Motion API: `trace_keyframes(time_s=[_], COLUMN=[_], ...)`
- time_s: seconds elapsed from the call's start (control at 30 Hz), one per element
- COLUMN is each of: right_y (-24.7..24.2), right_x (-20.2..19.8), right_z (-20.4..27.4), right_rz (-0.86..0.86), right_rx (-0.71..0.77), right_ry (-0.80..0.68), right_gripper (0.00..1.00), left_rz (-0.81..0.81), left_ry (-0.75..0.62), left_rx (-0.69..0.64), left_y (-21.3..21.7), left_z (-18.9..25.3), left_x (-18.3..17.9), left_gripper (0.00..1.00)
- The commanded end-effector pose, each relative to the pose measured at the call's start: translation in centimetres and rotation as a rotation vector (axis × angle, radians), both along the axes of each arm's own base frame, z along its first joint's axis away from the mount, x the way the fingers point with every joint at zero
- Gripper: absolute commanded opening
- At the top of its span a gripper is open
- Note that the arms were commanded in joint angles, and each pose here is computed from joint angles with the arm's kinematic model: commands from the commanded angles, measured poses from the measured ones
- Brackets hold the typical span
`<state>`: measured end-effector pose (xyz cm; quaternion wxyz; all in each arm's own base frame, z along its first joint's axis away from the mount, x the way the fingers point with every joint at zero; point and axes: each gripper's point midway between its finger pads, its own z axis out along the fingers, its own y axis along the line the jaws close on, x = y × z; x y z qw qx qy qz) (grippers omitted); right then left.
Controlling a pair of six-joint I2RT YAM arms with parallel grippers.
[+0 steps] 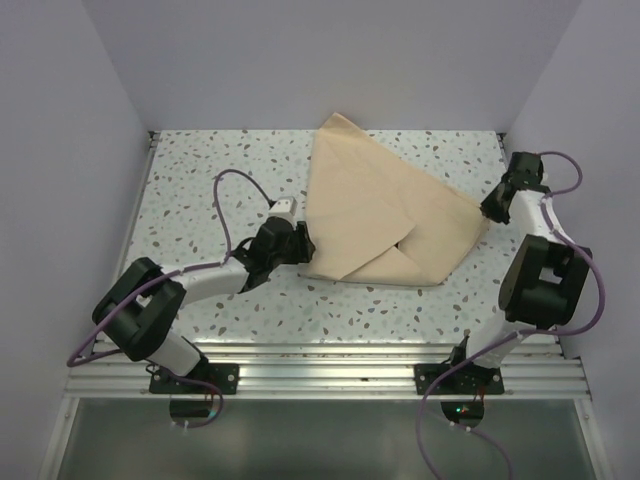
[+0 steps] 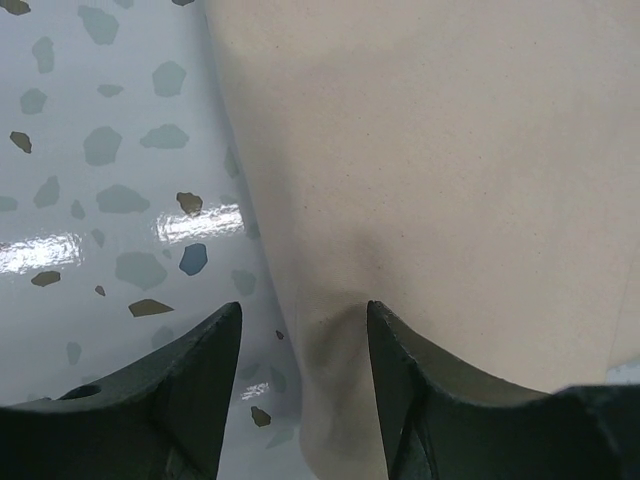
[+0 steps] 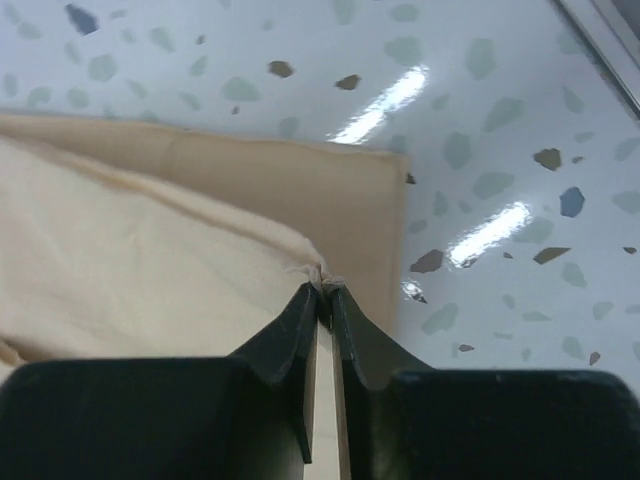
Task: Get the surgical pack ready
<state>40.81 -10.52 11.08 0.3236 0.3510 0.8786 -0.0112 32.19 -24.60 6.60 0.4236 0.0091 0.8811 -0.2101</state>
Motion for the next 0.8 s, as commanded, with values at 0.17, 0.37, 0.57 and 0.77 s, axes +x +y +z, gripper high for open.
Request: trace_keyframes(time_s=[0.17, 0.37, 0.57, 0.77], right_y=[-3.0, -4.1, -5.0, -4.7], right_x=[0.6, 1.4, 0.9, 1.1], right_z=[-3.5, -4.8, -6.4, -8.5], right_rz=[-0.063, -0.069, -0.088, -0.088], right_rx=[-0.030, -0.023, -0.018, 0.011], right_ry=[0.035, 0.060, 0.087, 0.107], right_gripper=[0.41, 0.44, 0.46, 0.50], left_rz=[-0.067, -0.079, -0.101, -0.120], left_ry=[-0.076, -0.087, -0.086, -0.078], left_rx=[-0.037, -0.036, -0.041, -0.060], left_y=[-1.7, -1.7, -1.9, -2.4], left_z=[2.9, 2.9, 3.0, 3.0], left_x=[1.1, 0.9, 0.7, 0.5], left_gripper=[0.57, 0.56, 0.55, 0.55])
